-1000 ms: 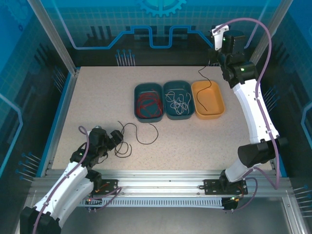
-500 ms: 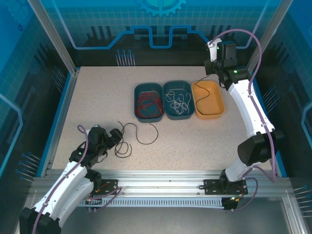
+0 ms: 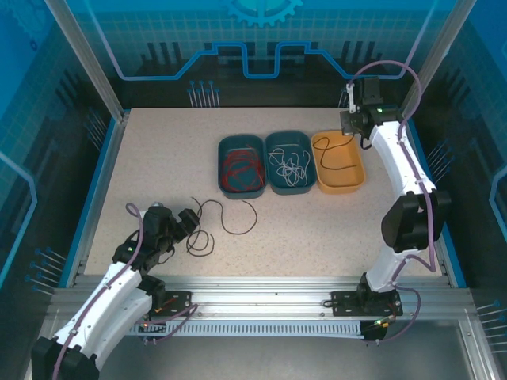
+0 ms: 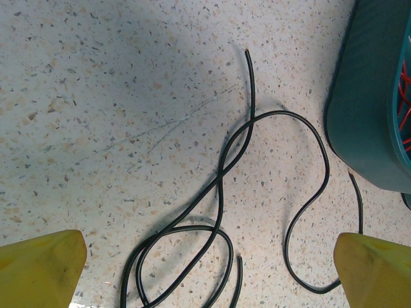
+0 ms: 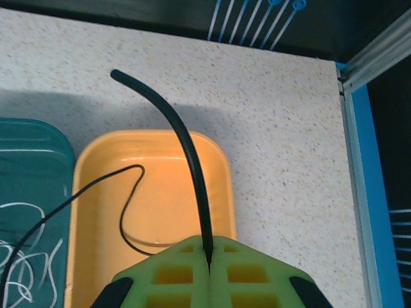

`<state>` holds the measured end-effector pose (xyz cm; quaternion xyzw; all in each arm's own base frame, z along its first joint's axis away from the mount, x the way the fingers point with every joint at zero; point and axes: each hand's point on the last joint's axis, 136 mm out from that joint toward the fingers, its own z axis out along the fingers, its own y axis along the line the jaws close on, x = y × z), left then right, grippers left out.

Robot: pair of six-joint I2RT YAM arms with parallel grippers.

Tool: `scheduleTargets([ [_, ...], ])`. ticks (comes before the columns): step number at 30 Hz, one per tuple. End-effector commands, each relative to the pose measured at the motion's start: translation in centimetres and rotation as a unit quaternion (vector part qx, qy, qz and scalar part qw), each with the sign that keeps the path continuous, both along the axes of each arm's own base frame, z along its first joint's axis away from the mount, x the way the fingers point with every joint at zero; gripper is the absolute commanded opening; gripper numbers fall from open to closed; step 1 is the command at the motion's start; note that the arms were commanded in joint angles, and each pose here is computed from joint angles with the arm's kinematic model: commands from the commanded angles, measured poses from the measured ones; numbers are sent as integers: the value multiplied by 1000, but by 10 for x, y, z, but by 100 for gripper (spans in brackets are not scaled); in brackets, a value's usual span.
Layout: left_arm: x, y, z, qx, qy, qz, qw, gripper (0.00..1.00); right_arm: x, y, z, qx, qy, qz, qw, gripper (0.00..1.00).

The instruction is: Untangle the cables

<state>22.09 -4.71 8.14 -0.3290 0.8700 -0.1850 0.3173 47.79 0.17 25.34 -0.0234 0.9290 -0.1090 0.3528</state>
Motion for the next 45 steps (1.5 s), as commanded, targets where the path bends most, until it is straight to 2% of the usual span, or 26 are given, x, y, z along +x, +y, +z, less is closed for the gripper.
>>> scheduleTargets([
  [1, 2, 5, 6, 3, -6, 12, 1000, 99, -17, -16, -27, -37, 60, -16, 997, 0],
  [6, 1, 5, 6, 5, -4, 12, 1000, 99, -25, -30, -53, -88, 109, -23, 990, 0],
  [15, 0, 5, 5, 4, -3, 10, 1000, 99, -25, -64, -74, -195, 161, -62, 965, 0],
  [21, 0, 5, 3, 4, -2, 13, 1000, 99, -11, -58, -93, -249, 165, -45, 953, 0],
  [29, -1, 6, 1, 8, 2, 11, 1000, 99, 22, -20, -105, -244, 123, 9, 962, 0],
  [35, -1, 5, 1, 4, 2, 11, 1000, 99, 42, -4, -125, -226, 118, 44, 966, 0],
  [42, -1, 5, -1, 3, 3, 12, 1000, 99, 42, 6, -160, -208, 141, 78, 965, 0],
  [45, 0, 4, 0, 2, 1, 10, 1000, 99, 39, -1, -173, -206, 157, 70, 963, 0],
])
